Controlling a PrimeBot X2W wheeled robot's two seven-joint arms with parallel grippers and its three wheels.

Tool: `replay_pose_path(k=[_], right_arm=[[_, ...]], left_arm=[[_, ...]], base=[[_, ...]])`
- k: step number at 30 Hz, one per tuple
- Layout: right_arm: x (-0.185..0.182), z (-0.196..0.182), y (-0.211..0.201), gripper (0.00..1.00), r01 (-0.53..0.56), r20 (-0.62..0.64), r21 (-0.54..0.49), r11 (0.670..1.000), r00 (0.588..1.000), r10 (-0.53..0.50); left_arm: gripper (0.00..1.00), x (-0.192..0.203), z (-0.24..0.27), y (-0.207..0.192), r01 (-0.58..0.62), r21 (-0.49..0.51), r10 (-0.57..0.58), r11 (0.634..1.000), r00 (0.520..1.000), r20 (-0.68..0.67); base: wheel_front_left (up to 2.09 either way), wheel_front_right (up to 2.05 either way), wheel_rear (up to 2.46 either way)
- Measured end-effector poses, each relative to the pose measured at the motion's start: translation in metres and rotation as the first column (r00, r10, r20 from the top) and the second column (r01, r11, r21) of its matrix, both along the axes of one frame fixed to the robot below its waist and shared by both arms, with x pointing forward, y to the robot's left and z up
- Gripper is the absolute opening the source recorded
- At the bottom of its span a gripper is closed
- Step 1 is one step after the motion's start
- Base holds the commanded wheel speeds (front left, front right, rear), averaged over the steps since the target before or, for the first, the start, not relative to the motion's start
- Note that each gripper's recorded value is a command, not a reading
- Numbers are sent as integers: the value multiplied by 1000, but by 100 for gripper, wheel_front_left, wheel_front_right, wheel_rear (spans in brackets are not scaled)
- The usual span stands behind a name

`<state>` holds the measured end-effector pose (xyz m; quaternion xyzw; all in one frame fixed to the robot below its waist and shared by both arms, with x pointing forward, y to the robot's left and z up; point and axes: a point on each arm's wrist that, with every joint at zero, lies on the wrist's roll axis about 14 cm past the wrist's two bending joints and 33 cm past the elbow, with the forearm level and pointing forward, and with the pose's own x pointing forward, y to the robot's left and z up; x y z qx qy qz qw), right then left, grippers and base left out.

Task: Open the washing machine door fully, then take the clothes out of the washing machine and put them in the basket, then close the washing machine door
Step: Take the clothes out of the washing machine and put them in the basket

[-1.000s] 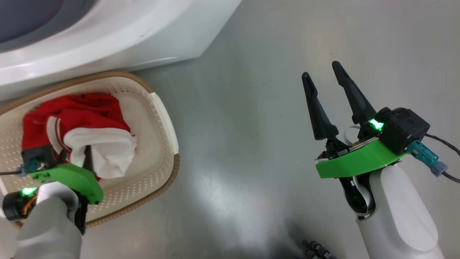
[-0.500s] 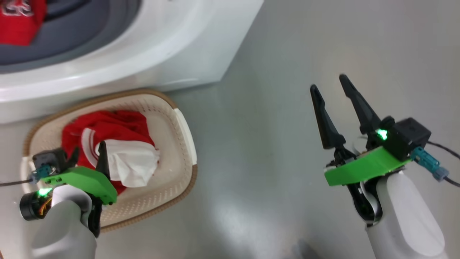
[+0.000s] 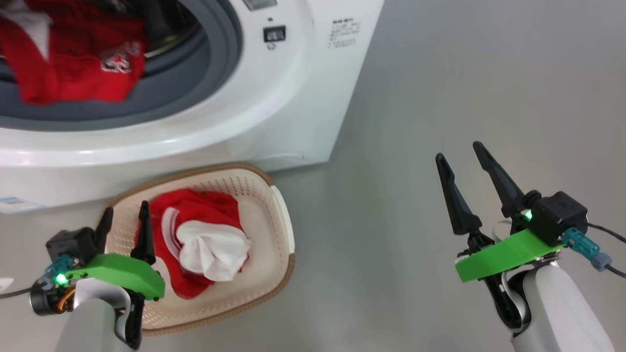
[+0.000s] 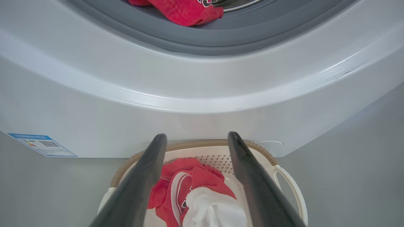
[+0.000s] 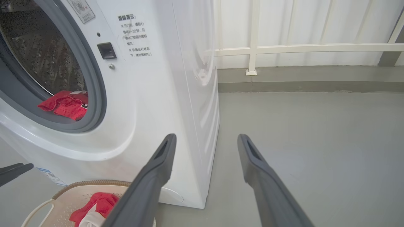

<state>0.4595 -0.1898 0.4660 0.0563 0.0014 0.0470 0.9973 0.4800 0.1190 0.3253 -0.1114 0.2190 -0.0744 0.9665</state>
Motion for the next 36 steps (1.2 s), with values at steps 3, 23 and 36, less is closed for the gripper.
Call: replay_pose_path(k=[3, 23, 36], right_arm=[[-4, 9, 3, 100, -10, 18, 3, 1000, 1000, 9], [-41, 46, 1, 100, -10, 96, 2, 1000, 995, 10], [-62, 49, -8, 100, 21, 101, 9, 1000, 995, -22]], left_arm=[[100, 2, 26, 6, -12, 1, 12, 1000, 997, 75], [100, -34, 149, 29, -58, -12, 57, 998, 908, 414], [100, -69, 172, 41, -87, -14, 83, 996, 877, 474]], base=[[0, 0, 0], [0, 0, 0], [0, 0, 0]])
